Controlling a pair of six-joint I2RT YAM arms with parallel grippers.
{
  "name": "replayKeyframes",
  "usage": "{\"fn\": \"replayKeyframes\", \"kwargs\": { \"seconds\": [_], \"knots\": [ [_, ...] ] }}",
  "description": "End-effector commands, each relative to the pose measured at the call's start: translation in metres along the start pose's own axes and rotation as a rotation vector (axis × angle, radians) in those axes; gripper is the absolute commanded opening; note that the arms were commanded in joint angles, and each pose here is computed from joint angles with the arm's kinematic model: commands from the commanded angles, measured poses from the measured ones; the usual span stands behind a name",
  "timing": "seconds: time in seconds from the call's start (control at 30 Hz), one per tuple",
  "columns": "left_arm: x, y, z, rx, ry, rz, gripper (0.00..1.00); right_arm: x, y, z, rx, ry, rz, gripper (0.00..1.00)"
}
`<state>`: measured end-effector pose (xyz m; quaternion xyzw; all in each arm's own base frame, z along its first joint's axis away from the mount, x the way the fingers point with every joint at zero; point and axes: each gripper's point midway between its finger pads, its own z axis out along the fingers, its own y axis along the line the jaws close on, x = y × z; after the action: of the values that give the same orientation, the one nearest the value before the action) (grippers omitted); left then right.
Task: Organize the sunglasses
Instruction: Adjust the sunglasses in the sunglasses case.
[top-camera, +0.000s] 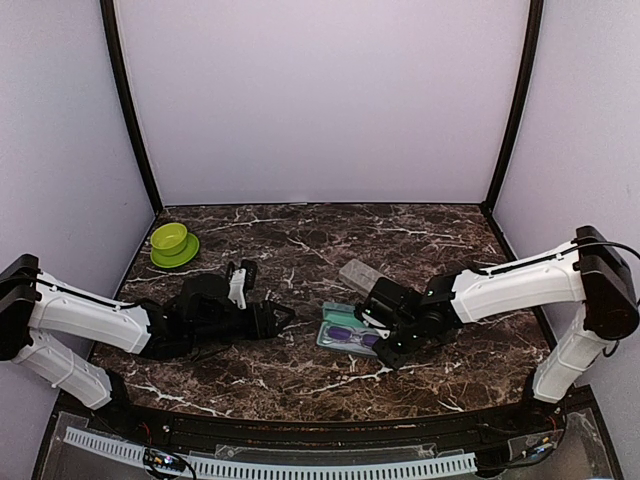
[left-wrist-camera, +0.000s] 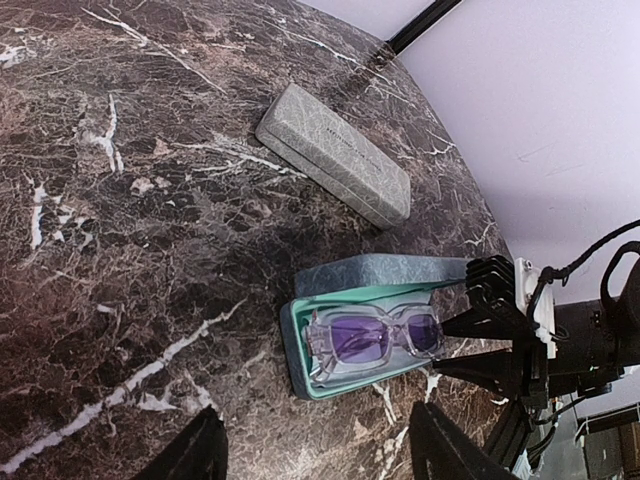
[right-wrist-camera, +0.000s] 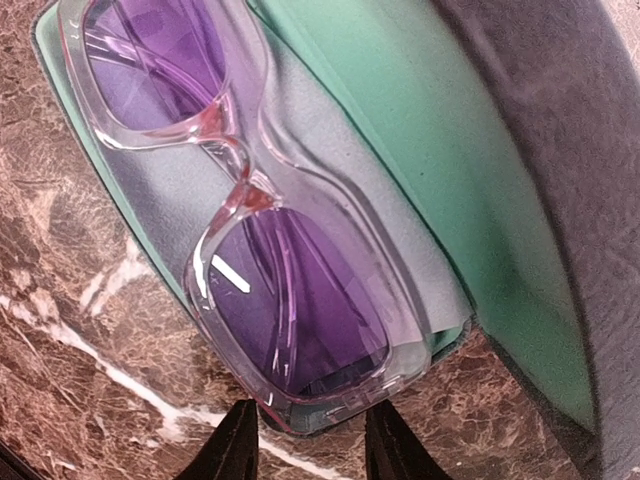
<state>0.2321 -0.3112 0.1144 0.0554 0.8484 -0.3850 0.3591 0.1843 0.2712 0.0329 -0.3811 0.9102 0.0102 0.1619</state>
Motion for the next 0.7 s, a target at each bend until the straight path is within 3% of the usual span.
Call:
{"fn": "replayKeyframes", "kwargs": {
  "seconds": [0.0, 0.67],
  "knots": [
    [-0.014, -0.013, -0.001, 0.031, -0.033, 0.006, 0.65, -0.003, -0.006, 0.002, 0.018, -0.013, 0.008, 0.36],
    [-0.01, -0.011, 0.0, 0.028, -0.022, 0.004, 0.65, -0.014, -0.003, 0.0, 0.008, -0.038, -0.005, 0.36]
  ]
}}
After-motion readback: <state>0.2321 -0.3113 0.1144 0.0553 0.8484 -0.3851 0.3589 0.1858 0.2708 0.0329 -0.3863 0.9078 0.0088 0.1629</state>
